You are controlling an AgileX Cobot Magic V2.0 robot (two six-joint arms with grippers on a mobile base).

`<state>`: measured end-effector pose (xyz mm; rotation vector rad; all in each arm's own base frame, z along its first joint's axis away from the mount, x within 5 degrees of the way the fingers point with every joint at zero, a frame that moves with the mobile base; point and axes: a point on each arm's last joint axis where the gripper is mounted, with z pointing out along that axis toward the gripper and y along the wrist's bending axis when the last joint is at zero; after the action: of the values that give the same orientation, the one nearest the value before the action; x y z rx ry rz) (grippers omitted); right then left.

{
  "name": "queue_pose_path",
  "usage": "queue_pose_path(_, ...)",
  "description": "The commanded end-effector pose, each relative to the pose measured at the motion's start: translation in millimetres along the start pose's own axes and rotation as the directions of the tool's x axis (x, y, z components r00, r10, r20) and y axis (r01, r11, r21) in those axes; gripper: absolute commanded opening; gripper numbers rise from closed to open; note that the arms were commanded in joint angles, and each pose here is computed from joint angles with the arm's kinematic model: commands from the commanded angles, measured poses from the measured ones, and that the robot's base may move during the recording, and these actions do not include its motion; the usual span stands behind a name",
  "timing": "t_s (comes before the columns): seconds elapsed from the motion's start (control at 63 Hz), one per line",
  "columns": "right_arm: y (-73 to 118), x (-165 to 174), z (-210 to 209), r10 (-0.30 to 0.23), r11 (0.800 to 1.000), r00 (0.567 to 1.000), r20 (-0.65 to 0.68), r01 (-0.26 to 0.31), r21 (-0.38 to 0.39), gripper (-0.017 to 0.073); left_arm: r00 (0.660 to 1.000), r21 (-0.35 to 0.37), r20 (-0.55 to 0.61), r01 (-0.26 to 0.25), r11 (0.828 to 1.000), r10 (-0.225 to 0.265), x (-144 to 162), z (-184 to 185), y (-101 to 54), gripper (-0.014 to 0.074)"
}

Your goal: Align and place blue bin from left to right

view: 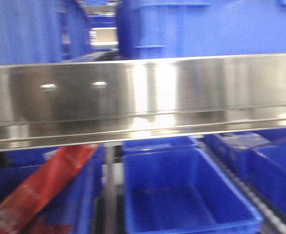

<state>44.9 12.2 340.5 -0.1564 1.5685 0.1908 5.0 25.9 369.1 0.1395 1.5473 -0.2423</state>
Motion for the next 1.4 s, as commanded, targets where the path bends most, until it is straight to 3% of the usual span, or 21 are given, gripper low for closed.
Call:
queue_pose_path(0.0,-0.3,-0.6,-0.4,-0.013,1.0,1.0,0.023,0.013,0.003,-0.0073,1.0,0.01,0.023,-0.002,1.0,0.001,-1.8,-1.0,-0.2,0.001)
queue_pose_path(1.015,0.0,-0.6,-0.5,-0.013,1.0,1.0,0.023,0.013,-0.003,-0.0073,1.0,0.008,0.015,0.003,1.0,-0.003,-0.2,-0.7,-0.6,0.001)
queue_pose_path(1.174,0.0,-0.6,-0.5,-0.013,1.0,1.0,0.023,0.013,-0.003,-0.0073,0.998,-0.063,0.035,-0.044,0.997,0.046,0.2,-3.1,-4.1,0.001)
queue_pose_path(1.38,0.0,-0.6,-0.5,-0.013,1.0,1.0,0.023,0.013,-0.003,-0.0073,0.994,-0.195,-0.001,-0.108,0.975,0.11,45.3,1.5,-8.3,0.001)
